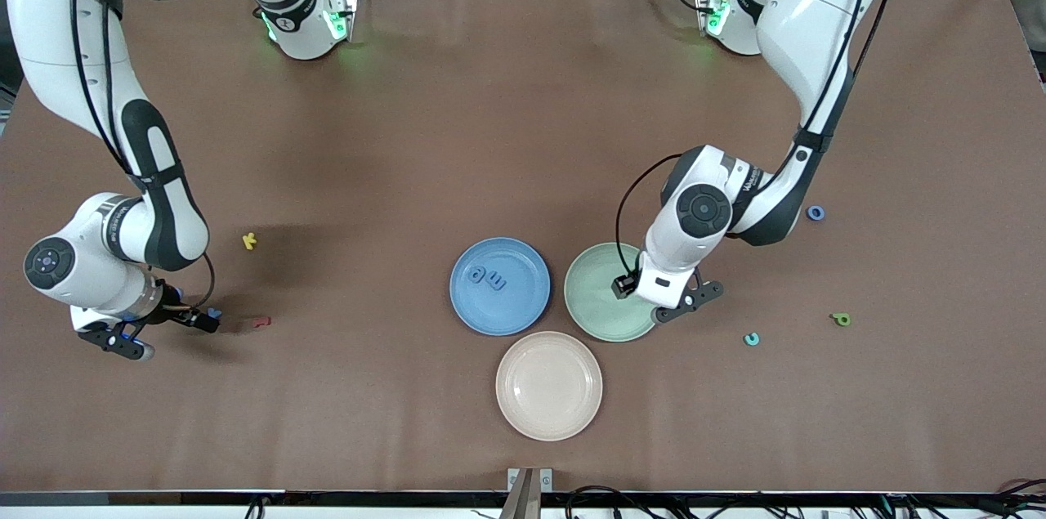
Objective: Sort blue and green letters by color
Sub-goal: 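Grasp the blue X with the right gripper while the left gripper returns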
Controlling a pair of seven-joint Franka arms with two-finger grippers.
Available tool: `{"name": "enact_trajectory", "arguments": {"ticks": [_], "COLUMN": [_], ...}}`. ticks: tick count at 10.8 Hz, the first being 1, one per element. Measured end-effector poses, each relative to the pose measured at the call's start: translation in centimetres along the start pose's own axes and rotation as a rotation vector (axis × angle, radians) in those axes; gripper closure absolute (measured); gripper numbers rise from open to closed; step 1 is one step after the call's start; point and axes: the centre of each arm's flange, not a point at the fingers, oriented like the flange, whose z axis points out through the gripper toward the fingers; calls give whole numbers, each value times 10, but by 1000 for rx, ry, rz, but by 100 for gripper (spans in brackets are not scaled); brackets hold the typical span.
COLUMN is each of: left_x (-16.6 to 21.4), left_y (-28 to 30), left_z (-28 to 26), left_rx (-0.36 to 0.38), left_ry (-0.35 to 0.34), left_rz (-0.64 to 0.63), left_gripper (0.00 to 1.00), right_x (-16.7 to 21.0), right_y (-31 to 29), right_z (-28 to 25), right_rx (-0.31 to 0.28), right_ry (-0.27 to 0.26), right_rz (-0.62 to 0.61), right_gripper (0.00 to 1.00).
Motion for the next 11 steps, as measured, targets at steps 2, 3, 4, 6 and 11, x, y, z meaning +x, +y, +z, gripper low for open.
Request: {"name": "enact_trajectory", "arguments": {"ticks": [2,3,4,6,11], "left_x": [24,43,65,108,168], "left_y": [-23,-42,-66,-115,-234], "left_z": [-3,-6,-10,-17,-12], "left_rx": [46,66,80,99,156], "left_ry": [-11,-5,-2,13,-21], "left_rz": [49,81,109,162,384], "left_gripper": [0,0,0,0,0], "right_x": [-2,-3,-3,-5,-11], "right_y": [3,1,-1,-8,-18], "right_z": [10,10,10,10,13], "right_rx": [-4,-2,0,6,7], "right_ry": [-14,-17,-21,-30,-58], "right_rz": [8,9,9,15,31], "right_gripper": [0,0,0,0,3]}}
